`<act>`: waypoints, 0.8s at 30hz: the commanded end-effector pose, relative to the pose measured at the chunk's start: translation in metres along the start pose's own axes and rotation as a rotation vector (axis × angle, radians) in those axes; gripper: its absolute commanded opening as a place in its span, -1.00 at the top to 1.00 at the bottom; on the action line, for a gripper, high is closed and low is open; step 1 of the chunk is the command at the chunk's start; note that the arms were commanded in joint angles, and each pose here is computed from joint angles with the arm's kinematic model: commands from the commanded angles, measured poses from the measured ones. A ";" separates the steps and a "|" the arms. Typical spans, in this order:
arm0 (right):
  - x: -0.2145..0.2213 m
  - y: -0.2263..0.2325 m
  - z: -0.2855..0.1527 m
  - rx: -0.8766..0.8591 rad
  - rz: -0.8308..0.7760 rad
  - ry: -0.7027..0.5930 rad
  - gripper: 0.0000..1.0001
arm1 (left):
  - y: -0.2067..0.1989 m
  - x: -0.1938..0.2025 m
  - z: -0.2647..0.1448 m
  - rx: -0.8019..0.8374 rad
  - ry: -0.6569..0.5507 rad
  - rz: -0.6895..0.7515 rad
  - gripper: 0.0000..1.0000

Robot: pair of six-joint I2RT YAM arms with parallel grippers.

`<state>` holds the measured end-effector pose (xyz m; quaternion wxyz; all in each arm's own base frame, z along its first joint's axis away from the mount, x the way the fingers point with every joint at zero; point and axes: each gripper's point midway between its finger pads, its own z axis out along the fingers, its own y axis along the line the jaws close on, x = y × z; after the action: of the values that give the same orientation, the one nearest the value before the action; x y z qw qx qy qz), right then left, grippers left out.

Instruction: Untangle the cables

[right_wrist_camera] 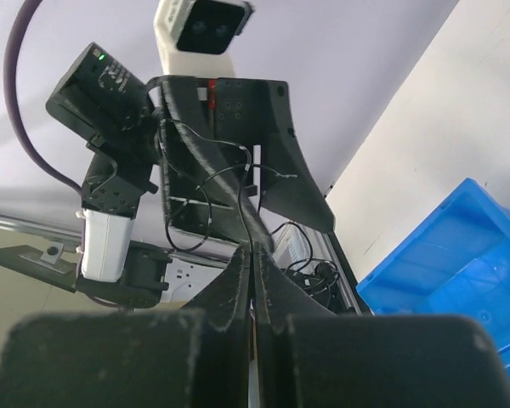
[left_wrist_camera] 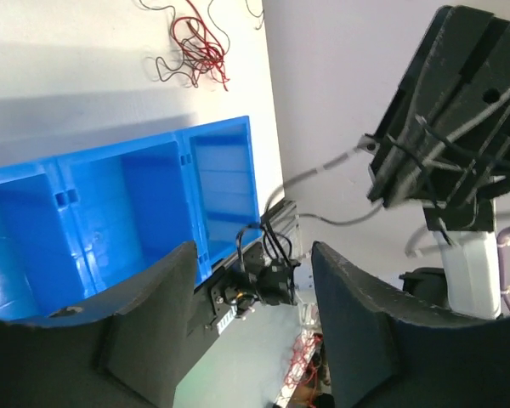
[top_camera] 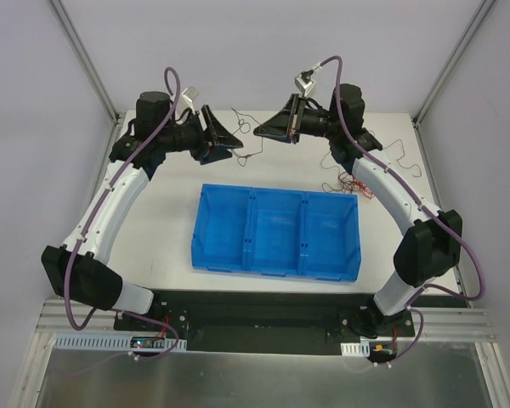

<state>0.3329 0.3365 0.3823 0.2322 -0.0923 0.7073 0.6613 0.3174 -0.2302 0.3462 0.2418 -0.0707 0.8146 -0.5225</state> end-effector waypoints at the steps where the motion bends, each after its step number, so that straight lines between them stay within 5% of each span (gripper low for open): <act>1: 0.003 0.049 -0.014 -0.061 -0.128 -0.023 1.00 | -0.005 -0.006 0.012 0.009 -0.011 0.033 0.03; 7: 0.013 0.043 -0.032 0.086 -0.219 -0.017 1.00 | 0.050 -0.026 -0.013 -0.343 -0.159 0.090 0.59; 14: -0.002 -0.033 -0.132 0.861 -0.402 -0.146 1.00 | 0.083 -0.050 -0.065 -0.610 -0.319 0.184 1.00; 19: -0.021 -0.037 -0.217 1.277 -0.521 -0.251 1.00 | 0.094 -0.056 -0.094 -0.733 -0.405 0.220 1.00; 24: -0.029 -0.038 -0.240 1.380 -0.540 -0.286 0.99 | 0.091 -0.063 -0.108 -0.768 -0.448 0.263 1.00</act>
<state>0.3279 0.1651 0.3619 0.4629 -0.0473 0.8721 0.1512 0.3353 -0.1256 0.3071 0.3818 -0.1425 0.8886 -0.2107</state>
